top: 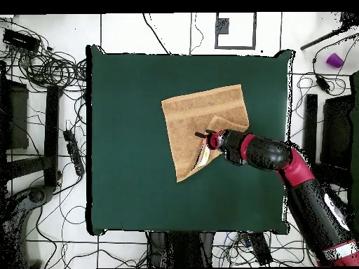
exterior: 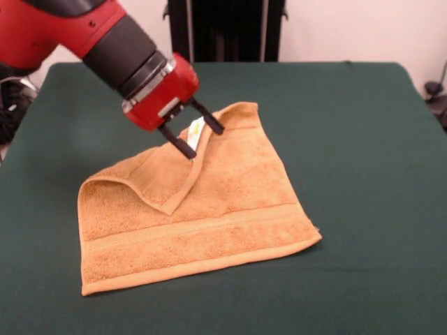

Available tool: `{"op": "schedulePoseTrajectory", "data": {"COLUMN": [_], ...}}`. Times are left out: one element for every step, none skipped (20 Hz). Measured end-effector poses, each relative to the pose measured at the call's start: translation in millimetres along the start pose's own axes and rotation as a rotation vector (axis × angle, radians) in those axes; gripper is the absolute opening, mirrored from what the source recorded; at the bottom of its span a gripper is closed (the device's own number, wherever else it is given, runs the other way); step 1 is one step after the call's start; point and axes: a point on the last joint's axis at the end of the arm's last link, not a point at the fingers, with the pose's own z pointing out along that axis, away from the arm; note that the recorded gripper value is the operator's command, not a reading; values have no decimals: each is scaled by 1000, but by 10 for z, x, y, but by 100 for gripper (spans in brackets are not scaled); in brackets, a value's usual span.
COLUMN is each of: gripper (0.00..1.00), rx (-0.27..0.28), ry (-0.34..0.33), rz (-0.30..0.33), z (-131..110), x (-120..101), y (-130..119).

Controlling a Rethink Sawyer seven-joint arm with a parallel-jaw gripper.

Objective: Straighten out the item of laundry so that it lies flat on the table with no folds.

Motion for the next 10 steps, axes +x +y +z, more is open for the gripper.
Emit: {"op": "schedulePoseTrajectory", "data": {"gripper": [100,100,100,100,100,100,100,100,100,100], "rx": [-10,-19,-23,-29,-34,-40,-47,-54,-66,-69], "ry": [-9,-16,-19,-22,-26,-29,-33,-37,-43,-45], "rz": [13,21,24,23,23,23,19,15,-4,-10], "z": [67,122,150,196,242,288,340,392,484,501], "x": [54,95,117,146,175,204,229,255,295,301], "y": [-87,-144,-172,-203,-234,-265,-291,-316,-345,-348]}}
